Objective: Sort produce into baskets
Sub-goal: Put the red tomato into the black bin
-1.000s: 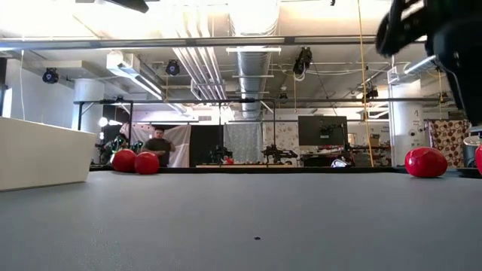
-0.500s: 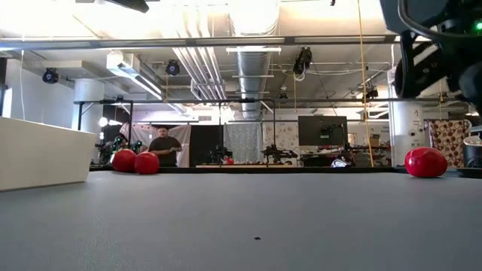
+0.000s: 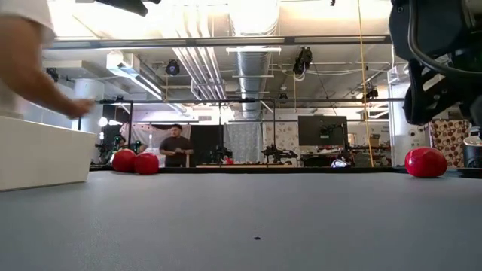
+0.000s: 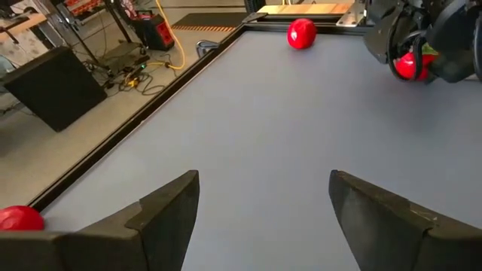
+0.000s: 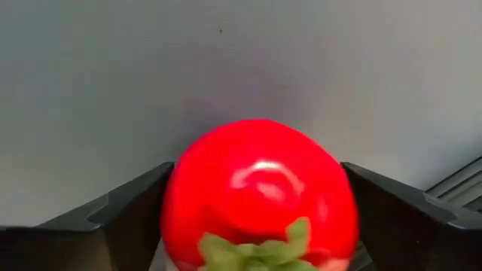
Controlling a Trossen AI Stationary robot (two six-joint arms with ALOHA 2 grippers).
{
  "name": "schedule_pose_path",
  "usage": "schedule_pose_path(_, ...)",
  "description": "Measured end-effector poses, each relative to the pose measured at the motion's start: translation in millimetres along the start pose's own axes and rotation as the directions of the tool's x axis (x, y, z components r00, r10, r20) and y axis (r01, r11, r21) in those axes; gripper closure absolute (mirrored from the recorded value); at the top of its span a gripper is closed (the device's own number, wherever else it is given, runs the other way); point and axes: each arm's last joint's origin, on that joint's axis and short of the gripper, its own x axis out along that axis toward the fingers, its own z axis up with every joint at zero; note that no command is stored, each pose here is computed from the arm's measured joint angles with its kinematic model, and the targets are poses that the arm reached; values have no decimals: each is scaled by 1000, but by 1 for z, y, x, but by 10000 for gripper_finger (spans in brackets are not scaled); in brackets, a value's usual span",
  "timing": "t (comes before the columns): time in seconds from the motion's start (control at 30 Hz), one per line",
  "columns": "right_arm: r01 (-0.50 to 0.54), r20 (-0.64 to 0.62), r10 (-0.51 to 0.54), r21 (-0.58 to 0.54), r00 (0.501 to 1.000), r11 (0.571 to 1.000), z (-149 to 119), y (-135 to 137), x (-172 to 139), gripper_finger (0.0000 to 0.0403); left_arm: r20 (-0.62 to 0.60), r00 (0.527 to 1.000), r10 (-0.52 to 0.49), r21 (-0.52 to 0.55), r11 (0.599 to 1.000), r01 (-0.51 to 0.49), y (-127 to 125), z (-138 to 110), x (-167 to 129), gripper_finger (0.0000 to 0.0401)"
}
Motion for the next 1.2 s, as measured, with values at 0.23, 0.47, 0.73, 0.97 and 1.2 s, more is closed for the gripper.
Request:
schedule_pose_path(0.23,-17,23,17,-2,1000,1000,1,4,-5,111,1,1000,1,-1,1000,-1,0,0,0,123)
schedule_pose_path(0.47,-128,117,139,-98,983,987,5,22,-44,117,2,1000,2,0,1000,-2,0,0,0,123)
schedule_pose_path(0.73,-235,239,277,-191,931,953,-40,44,-105,117,1,1000,2,4,1000,-2,0,0,0,123)
schedule_pose_path(0.97,-240,201,249,-72,947,968,-102,47,-103,117,3,1000,-1,-2,1000,1,0,0,0,123)
schedule_pose_path(1.2,-173,154,164,48,974,984,-132,41,-74,117,7,1000,-9,-22,1000,9,-2,1,0,123)
